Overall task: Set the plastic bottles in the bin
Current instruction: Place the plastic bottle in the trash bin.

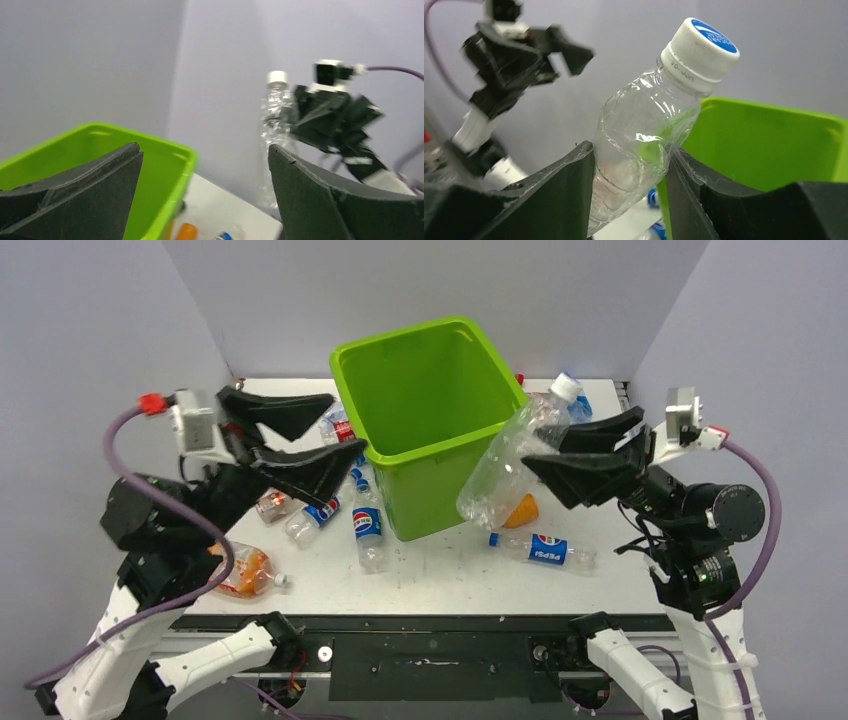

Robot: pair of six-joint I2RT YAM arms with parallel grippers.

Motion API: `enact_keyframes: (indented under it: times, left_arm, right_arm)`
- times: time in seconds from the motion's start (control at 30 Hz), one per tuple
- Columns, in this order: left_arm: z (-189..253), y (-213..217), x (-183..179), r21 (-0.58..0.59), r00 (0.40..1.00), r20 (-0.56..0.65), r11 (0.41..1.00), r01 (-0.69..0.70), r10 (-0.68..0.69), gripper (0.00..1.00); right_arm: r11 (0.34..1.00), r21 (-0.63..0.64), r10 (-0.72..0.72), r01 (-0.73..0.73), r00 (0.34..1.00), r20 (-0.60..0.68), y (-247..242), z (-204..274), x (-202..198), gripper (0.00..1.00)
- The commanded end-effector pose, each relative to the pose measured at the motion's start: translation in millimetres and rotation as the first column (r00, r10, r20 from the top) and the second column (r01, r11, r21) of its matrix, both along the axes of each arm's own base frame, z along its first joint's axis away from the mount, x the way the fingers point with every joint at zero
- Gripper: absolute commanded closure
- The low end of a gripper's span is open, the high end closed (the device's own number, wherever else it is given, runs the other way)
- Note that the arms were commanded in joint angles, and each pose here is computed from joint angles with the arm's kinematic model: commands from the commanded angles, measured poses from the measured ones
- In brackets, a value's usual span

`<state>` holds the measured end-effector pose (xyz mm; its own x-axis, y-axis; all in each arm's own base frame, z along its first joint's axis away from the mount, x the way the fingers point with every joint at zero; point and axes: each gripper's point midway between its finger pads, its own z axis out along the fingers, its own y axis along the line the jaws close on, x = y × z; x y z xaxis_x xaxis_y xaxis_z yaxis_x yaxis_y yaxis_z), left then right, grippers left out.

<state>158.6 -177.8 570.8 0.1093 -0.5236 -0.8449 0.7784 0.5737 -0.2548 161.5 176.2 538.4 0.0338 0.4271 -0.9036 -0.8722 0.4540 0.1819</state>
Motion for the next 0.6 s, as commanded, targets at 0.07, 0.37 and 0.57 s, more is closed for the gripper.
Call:
enact_keyframes:
  times: [0.07, 0.37, 0.57]
  left_arm:
    - [-9, -83, -50, 0.058, 0.835, -0.080, 0.834, 0.549, -0.544, 0.04]
    - [-2, -155, -48, 0.078, 0.660, -0.204, 0.660, 0.747, -0.723, 0.04]
    - [-13, -200, -53, 0.207, 0.703, -0.247, 0.672, 0.711, -0.667, 0.04]
  right_arm:
    - [0.935, -0.082, 0.350, -0.346, 0.936, 0.040, 21, -43, -72, 0.95]
    - [0.925, -0.131, 0.355, -0.356, 0.934, -0.033, 23, -68, -72, 0.95]
    - [0.936, -0.155, 0.315, -0.316, 0.949, -0.034, 22, -69, -66, 0.95]
